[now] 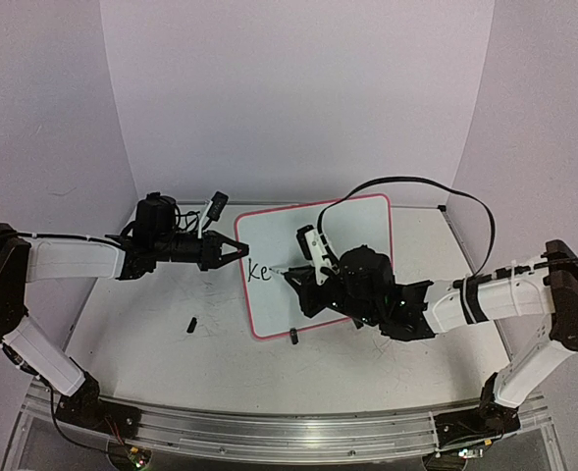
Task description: Write a sentence on the whiteboard
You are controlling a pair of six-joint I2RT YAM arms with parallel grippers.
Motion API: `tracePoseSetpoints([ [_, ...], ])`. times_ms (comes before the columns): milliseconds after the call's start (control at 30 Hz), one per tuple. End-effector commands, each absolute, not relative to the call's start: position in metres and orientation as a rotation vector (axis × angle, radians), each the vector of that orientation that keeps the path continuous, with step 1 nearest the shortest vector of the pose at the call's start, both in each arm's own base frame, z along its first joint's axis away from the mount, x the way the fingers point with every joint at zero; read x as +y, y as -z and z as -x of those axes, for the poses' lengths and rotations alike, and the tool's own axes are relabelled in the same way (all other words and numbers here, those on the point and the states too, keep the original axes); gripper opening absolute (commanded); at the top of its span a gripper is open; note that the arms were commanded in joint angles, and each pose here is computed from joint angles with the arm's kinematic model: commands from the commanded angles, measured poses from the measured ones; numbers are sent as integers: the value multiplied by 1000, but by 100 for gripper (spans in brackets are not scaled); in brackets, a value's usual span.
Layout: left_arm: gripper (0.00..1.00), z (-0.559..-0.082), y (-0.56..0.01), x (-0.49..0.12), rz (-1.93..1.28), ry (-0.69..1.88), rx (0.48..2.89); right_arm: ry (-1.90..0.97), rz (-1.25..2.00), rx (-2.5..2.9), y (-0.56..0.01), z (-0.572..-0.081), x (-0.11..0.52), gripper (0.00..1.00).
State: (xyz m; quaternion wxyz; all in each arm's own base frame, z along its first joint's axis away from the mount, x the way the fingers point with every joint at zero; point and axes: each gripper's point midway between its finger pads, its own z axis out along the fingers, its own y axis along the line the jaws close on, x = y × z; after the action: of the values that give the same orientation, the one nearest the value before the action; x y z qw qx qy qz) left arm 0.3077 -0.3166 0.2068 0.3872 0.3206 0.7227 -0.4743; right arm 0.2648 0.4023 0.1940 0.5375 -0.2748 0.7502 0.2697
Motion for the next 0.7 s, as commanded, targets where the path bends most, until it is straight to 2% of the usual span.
tracePoseSetpoints([
  [0,0,-317,-222,-310,-827,1105,1765,-641,619,1764,-208,-272,407,0],
  [667,0,-317,-224,-311,-828,1107,1760,-571,572,1803,-197,-283,402,0],
])
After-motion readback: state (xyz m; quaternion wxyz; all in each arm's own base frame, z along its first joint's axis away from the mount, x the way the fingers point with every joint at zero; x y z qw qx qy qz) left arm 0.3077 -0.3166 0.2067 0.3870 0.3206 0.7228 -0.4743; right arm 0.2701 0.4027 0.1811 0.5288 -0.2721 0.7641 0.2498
